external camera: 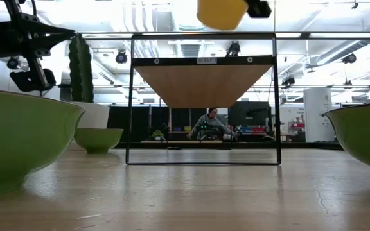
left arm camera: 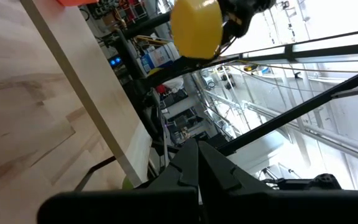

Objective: Pick & Place Mini bowls
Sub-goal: Stack the yellow bowl on the light orange bowl on the shelf

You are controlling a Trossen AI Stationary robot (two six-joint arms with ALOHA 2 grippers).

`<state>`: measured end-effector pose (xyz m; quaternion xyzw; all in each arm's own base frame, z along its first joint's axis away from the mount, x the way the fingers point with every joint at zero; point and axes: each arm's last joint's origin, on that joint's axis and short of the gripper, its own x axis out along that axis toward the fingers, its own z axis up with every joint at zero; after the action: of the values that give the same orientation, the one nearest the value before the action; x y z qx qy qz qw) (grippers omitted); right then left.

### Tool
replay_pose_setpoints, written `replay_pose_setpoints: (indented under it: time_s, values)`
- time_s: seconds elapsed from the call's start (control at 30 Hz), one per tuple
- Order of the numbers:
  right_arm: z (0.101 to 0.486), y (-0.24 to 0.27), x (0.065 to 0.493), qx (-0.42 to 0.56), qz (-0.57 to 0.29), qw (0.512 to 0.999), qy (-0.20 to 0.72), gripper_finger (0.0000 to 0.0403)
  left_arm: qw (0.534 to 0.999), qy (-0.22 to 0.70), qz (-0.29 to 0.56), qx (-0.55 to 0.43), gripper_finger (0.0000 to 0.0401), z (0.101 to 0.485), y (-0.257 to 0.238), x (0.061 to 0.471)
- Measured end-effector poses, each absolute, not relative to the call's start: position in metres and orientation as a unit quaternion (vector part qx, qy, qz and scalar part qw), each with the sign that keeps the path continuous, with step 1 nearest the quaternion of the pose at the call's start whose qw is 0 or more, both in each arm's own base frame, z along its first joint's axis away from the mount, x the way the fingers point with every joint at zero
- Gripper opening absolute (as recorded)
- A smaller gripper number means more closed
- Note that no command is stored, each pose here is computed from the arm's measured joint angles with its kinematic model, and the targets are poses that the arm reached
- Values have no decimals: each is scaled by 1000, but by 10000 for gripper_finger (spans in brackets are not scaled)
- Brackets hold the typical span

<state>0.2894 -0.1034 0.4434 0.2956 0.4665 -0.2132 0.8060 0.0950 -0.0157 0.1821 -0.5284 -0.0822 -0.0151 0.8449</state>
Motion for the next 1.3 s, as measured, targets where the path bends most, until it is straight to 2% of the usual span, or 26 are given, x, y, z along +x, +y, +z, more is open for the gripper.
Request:
replay_pose_setpoints:
  time_s: [0.57, 0.7, 1.3]
  values:
    - [393, -193, 334, 308, -297, 777, 462, 8, 843, -83, -16, -531, 0, 182, -16, 95]
    - [390, -201, 342, 308, -299, 789, 440, 8, 843, -83, -16, -531, 0, 182, -16, 95]
    - [374, -220, 341, 312, -325, 767, 456, 8, 843, -83, -16, -531, 0, 182, -16, 95]
